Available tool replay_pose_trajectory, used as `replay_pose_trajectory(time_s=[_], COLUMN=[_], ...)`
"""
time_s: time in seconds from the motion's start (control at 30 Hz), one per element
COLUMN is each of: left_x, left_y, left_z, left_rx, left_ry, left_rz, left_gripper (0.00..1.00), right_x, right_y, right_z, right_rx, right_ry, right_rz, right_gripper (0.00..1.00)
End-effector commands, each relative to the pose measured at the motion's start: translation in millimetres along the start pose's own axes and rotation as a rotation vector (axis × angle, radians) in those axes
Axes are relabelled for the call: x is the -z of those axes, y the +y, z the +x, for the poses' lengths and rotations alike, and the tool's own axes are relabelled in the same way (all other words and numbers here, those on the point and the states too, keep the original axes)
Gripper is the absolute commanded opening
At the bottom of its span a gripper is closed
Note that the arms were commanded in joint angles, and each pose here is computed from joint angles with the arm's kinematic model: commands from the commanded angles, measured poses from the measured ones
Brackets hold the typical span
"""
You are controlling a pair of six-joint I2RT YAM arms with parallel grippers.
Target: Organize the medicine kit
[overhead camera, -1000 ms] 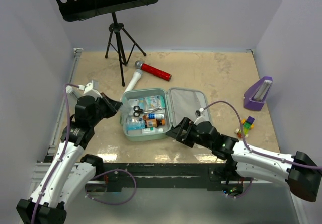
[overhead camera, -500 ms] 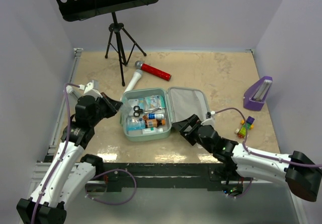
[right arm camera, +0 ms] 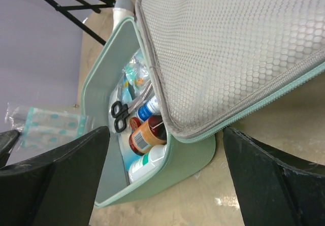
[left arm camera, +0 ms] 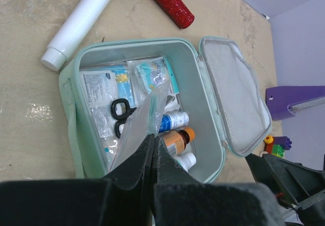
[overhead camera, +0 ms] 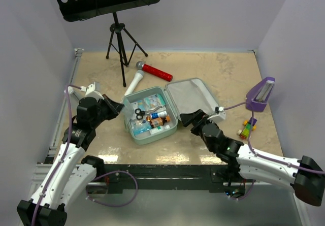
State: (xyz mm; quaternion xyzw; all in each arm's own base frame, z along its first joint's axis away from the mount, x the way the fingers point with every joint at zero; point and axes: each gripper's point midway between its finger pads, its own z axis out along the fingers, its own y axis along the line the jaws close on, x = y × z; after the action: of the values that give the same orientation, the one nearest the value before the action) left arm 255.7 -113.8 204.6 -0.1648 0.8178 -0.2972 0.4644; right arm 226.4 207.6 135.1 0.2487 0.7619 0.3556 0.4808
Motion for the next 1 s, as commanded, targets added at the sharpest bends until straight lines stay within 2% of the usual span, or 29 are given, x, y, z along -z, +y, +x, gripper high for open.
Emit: replay_pose_trajectory(time_s=[0.0, 0.13, 0.33, 0.43, 0.57, 0.7, 0.97], left_x=[1, 0, 0, 1, 2, 3, -5], left_y=[-5, -3, -3, -3, -4, -3, 0], left_z=[2, 4, 3, 2, 1, 3, 10], left_rx=[-0.005, -0.007, -0.016, -0.019, -0.019, -0.016, -0.007], left_ry=[0.001, 0.004, 0.002, 0.0, -0.006, -0.006, 0.012], left_rz=[0.031, 0.028, 0.03, 0.028, 0.033, 0.033, 0.037], left_gripper=[0.0, 0.0, 0.0, 0.0, 0.0, 0.0, 0.0], right_x=[1, -2, -1, -14, -15, 1, 10], right_y=[33, 30, 52, 59, 54, 55, 34], right_z=[-44, -48, -58, -38, 6, 20, 54], right_rx=[0.049, 0.066, 0.15, 0.189, 0.112, -0.035, -0.113], right_ry=[-0.175, -0.213, -0.257, -0.13, 0.059, 0.128, 0.272], right_rz=[-0.071, -0.064, -0.154, -0.098, -0.122, -0.21, -0.178], right_gripper=[0.98, 0.98, 0.97, 0.98, 0.99, 0.99, 0.99])
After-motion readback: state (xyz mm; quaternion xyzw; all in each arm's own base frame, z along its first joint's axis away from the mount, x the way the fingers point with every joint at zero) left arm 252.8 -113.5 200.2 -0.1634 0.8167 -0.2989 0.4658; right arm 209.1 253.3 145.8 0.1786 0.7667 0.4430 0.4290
